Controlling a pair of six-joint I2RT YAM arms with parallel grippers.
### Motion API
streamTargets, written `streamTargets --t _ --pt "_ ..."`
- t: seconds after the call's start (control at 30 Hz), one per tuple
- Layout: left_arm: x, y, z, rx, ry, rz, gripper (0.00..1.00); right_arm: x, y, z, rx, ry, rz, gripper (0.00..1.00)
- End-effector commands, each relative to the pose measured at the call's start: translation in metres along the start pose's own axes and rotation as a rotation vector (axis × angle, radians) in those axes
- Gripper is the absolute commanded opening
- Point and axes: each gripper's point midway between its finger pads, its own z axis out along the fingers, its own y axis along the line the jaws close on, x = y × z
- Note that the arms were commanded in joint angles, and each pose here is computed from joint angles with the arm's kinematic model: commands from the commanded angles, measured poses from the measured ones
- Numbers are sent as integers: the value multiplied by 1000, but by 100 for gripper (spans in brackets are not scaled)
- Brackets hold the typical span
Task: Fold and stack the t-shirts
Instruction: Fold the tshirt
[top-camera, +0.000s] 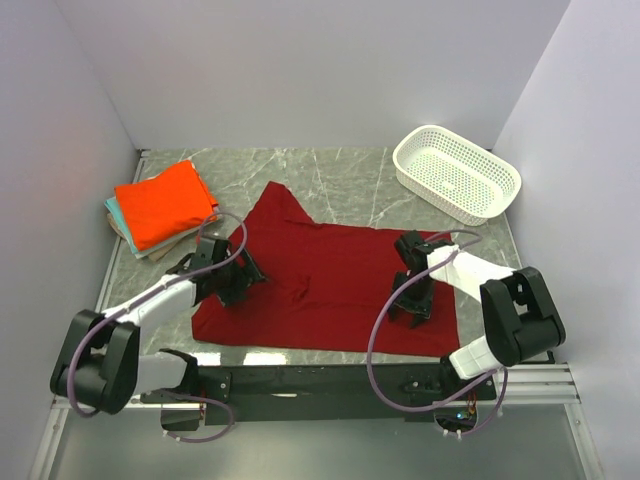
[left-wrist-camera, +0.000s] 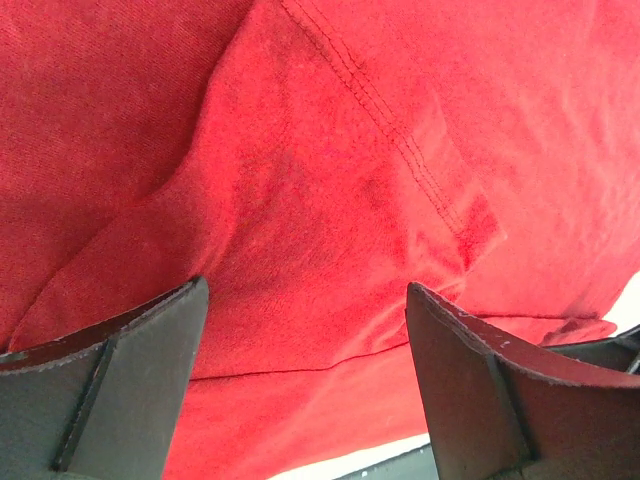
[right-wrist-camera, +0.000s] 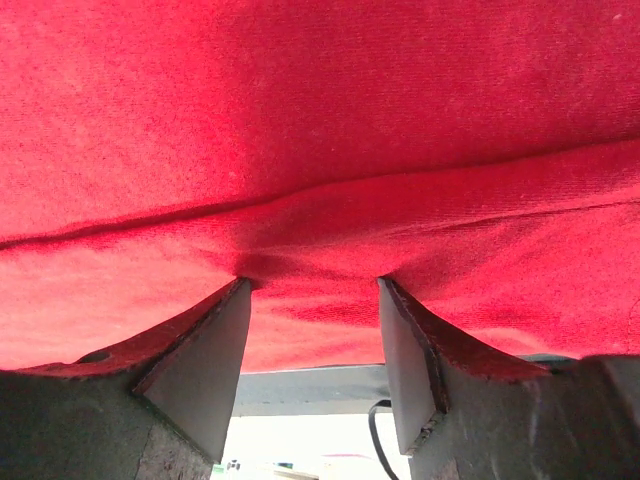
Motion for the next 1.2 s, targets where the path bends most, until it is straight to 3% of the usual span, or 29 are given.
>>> streamTargets --t 0.0,0.63,0.93,1.17 --pt "40 57 -8 -203 90 -69 88 14 -27 7 97 17 2 62" --pt "58 54 -34 -231 51 -83 89 29 -37 -2 87 14 21 62" --pt "18 6 -51 -161 -42 -28 93 -14 -7 -61 23 -136 10 62" --pt "-22 -40 -58 -98 -113 63 96 -74 -19 -95 37 -279 63 62"
